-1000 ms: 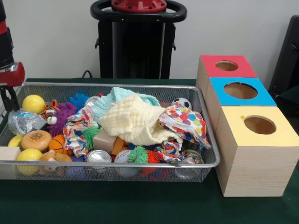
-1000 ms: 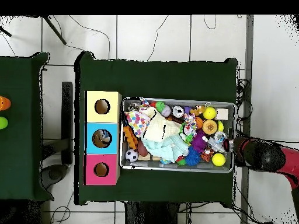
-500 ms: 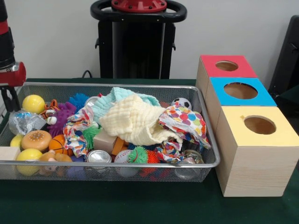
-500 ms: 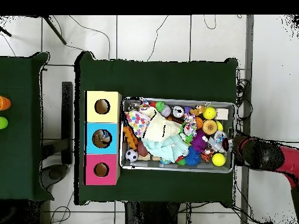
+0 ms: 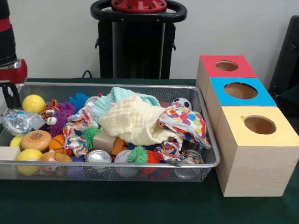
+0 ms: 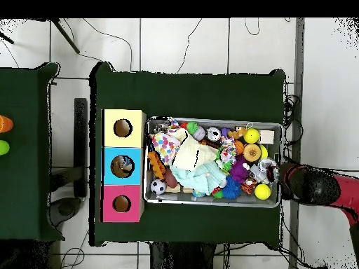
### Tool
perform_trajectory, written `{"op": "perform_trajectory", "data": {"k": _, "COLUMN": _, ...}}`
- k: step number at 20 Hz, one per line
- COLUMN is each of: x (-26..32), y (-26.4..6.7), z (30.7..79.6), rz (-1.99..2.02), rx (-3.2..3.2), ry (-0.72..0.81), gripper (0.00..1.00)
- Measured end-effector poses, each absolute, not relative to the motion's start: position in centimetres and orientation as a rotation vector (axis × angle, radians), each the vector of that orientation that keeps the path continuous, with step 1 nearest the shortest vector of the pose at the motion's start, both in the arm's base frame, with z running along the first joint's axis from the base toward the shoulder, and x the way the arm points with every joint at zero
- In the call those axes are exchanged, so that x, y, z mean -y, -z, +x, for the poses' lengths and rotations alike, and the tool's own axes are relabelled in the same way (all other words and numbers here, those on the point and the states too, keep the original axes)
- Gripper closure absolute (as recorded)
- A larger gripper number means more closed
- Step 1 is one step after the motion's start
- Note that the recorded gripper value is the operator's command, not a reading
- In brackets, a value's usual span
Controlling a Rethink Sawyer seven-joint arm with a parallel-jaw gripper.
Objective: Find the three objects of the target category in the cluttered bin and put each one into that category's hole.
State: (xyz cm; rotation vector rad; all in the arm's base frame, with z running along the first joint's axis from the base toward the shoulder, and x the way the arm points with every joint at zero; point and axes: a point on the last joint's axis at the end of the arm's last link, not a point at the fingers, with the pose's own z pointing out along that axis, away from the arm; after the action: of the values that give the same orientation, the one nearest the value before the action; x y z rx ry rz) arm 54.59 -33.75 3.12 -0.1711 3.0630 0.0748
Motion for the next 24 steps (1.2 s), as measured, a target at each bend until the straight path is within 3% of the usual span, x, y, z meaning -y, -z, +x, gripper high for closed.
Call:
{"op": "perform_trajectory", "data": {"k": 12, "x": 32.1, "y": -4.9, "z": 54.8, "rz": -0.239, "rx": -3.069, "ry": -0.039, "gripper": 1.00}}
{"op": "perform_trajectory", "data": {"k": 24, "x": 30.1, "y": -2.0, "z": 54.0, "rz": -0.246, "rx": -3.094, "ry": -0.130, "gripper": 1.00}}
